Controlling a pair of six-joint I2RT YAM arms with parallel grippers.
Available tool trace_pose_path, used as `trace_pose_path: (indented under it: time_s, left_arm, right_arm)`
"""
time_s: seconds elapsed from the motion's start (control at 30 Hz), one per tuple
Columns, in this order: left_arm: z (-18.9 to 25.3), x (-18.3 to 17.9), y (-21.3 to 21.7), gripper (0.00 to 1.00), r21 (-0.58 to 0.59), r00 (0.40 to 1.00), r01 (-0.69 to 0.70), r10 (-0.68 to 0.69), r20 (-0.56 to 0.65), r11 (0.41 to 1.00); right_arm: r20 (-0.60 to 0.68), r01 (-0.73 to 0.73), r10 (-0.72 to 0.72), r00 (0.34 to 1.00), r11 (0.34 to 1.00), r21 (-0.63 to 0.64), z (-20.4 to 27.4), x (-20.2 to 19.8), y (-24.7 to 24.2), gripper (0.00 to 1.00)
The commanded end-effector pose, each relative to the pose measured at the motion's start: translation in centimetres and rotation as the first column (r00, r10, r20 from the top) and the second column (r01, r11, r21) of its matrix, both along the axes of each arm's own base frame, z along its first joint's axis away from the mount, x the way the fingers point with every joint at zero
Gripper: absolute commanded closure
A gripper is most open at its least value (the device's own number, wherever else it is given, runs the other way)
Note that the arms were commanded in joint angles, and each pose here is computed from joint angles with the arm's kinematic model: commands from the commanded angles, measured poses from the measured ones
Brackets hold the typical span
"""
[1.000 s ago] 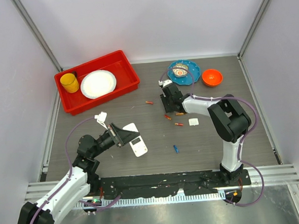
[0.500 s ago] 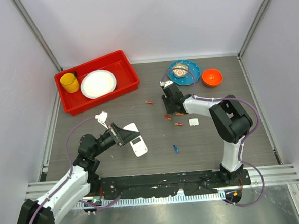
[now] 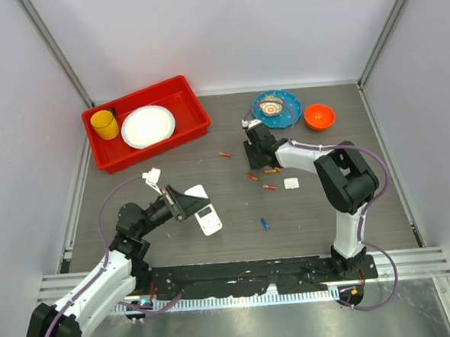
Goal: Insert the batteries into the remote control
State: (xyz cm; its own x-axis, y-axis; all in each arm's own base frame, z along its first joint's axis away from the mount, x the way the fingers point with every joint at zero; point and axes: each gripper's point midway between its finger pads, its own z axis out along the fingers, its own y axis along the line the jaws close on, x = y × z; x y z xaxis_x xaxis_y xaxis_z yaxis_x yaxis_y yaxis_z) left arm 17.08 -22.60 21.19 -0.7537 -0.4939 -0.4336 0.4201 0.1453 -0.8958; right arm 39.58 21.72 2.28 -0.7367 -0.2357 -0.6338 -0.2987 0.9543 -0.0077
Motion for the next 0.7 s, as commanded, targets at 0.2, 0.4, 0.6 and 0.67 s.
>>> trace_pose_path:
  time_s: [0.2, 0.4, 0.6, 0.67]
  left_arm:
    - [1.1, -0.2, 0.1, 1.00, -0.027, 0.999, -0.001, 0.002, 0.042, 1.000]
    - [1.0, -0.1, 0.2, 1.00, -0.027, 0.999, -0.004, 0.005, 0.039, 1.000]
    - [1.0, 0.0, 0.1, 1.00, -0.029, 0.999, -0.002, 0.003, 0.033, 1.000]
    - [1.0, 0.3, 0.0, 1.00, -0.028, 1.000, -0.006, 0.007, 0.027, 1.000]
  right_arm:
    - [-0.021, 0.008, -0.008, 1.000, 1.000, 0.006, -0.1, 1.0, 0.2, 0.65]
    - [-0.041, -0.003, 0.004, 0.999, 1.000, 0.009, -0.6, 0.6, 0.3, 0.72]
    - [-0.072, -0.005, 0.004, 0.997, 1.000, -0.011, -1.3, 0.1, 0.0, 0.99]
    - [-0.065, -0.004, 0.005, 0.998, 1.000, 0.006, -0.6, 0.1, 0.3, 0.99]
